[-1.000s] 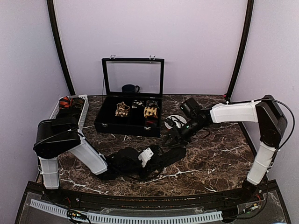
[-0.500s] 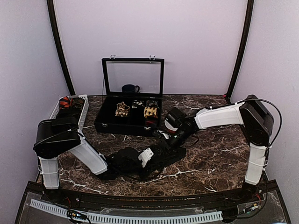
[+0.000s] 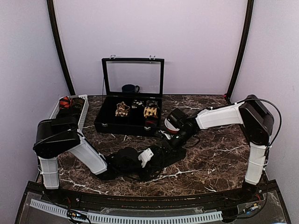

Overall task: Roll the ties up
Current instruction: Roll the tie at the center of the board.

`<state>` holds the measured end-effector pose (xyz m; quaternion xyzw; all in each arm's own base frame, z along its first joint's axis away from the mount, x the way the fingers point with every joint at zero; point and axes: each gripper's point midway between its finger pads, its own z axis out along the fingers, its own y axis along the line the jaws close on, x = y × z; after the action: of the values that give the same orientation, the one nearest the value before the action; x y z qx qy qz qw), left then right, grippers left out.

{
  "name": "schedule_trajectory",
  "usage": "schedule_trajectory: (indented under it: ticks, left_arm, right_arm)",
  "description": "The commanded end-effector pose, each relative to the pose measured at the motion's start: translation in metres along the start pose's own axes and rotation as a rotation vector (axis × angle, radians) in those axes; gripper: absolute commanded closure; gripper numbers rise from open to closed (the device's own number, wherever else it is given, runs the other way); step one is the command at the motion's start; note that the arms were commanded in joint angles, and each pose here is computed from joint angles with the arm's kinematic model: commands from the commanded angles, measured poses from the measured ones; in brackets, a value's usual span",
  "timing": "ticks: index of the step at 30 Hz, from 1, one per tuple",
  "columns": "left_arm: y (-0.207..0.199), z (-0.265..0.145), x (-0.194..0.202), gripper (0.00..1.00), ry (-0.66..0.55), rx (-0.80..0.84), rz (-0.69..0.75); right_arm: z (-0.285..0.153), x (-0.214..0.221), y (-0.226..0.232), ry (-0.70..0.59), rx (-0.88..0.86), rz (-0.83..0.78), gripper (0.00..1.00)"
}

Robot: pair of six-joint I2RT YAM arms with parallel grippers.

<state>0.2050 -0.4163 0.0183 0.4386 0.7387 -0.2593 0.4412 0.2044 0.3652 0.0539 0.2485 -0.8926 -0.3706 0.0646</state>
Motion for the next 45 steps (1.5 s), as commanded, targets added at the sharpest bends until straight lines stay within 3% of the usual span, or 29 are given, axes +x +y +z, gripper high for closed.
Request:
schedule_trajectory:
  ticks: [1, 7, 15, 24, 30, 36, 40, 45]
  left_arm:
    - [0.004, -0.01, 0.014, 0.38, 0.049, 0.003, 0.044]
    - [0.006, -0.019, -0.019, 0.23, -0.076, -0.011, 0.061]
    - [-0.001, -0.016, -0.025, 0.18, -0.128, 0.028, 0.038]
    - [-0.006, 0.021, -0.028, 0.18, -0.161, 0.041, 0.117]
    - [-0.008, 0.033, -0.025, 0.25, -0.162, 0.054, 0.103]
    - [-0.007, 0.021, -0.017, 0.54, -0.13, 0.05, 0.093]
    - [0.0, 0.005, 0.001, 0.64, -0.041, 0.022, 0.096]
    - [0.002, -0.009, 0.02, 0.65, 0.06, 0.018, 0.062]
  right_arm:
    - [0.005, 0.005, -0.022, 0.008, -0.005, 0.052, 1.0]
    - [0.0, 0.01, -0.043, 0.001, -0.02, 0.097, 1.0]
    - [-0.002, 0.019, -0.078, 0.001, 0.016, 0.156, 1.0]
    - [0.006, 0.02, -0.091, 0.021, 0.027, 0.191, 1.0]
    - [0.007, 0.022, -0.091, 0.028, 0.028, 0.179, 1.0]
    - [0.015, 0.02, -0.08, 0.039, 0.012, 0.155, 1.0]
    - [0.004, 0.011, -0.066, 0.004, 0.009, 0.131, 0.86]
    - [-0.021, -0.005, -0.036, -0.065, -0.029, 0.093, 0.6]
